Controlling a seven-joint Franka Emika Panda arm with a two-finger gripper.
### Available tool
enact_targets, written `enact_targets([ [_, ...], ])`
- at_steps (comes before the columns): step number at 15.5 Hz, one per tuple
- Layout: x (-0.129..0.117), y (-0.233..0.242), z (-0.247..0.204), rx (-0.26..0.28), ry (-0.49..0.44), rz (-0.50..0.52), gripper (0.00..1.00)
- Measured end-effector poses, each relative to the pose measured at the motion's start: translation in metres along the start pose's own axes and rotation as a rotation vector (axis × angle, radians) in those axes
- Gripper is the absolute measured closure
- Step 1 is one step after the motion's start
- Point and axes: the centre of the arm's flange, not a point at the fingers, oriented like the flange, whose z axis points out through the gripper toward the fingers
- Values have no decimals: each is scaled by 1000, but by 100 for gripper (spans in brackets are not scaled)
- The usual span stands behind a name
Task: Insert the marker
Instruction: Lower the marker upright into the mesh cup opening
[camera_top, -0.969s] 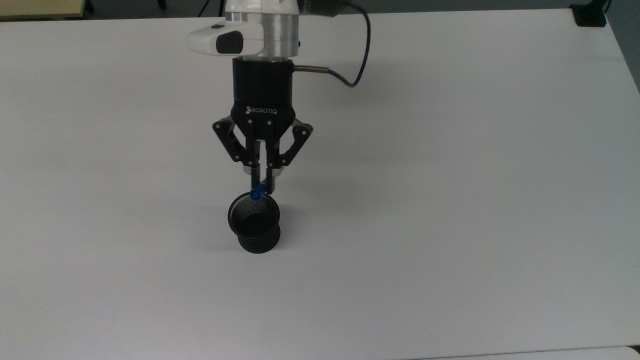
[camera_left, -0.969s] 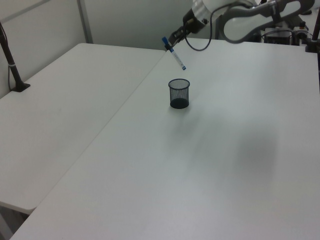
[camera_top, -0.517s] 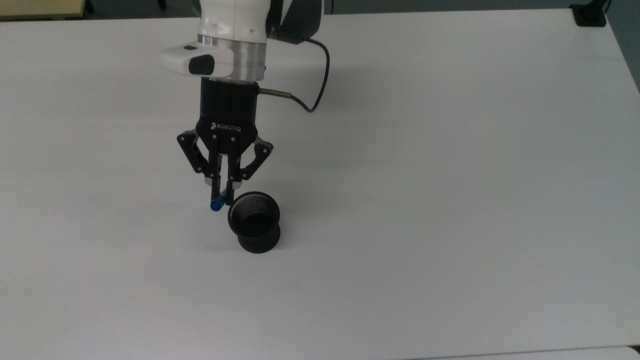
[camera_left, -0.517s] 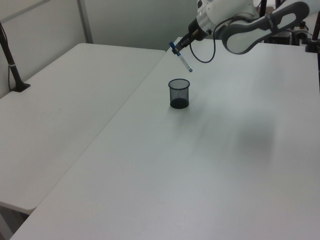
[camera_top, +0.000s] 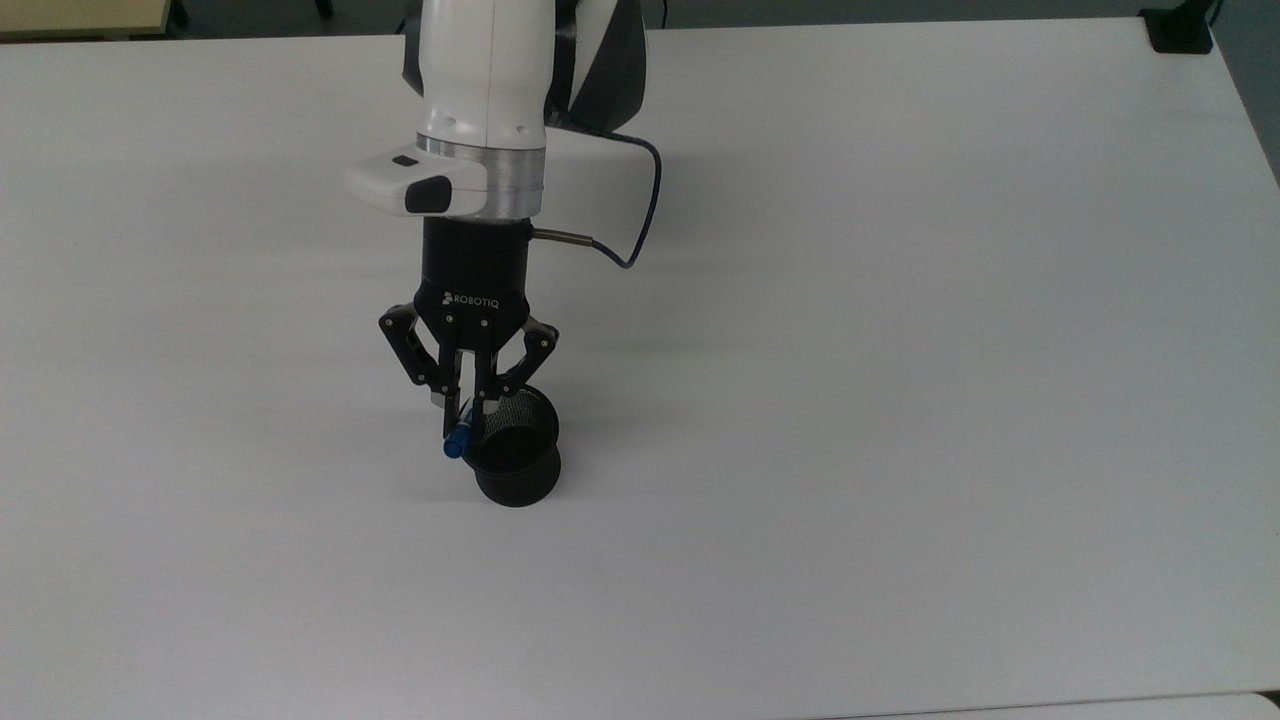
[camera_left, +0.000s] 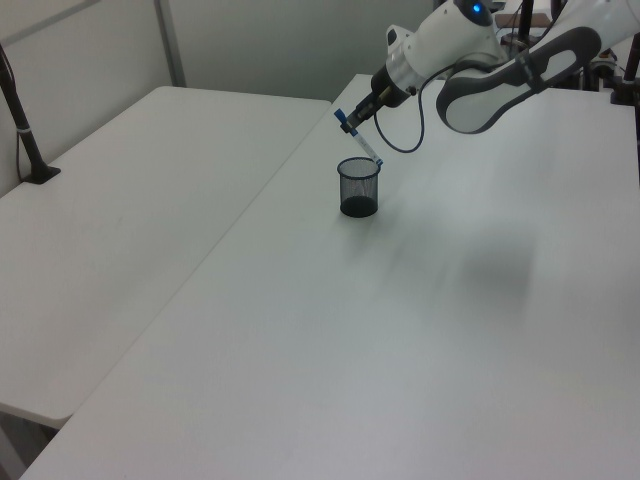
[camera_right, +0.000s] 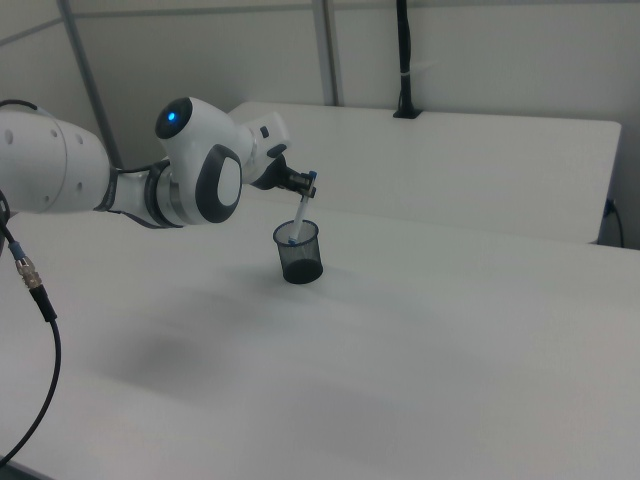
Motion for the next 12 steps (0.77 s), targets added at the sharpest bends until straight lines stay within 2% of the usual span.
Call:
enact_targets([
  [5,-1,-7,5,6,3,0,83],
  [9,22,-12,-5,13,52,26,83],
  [12,16,-17,5,14,39,25,83],
])
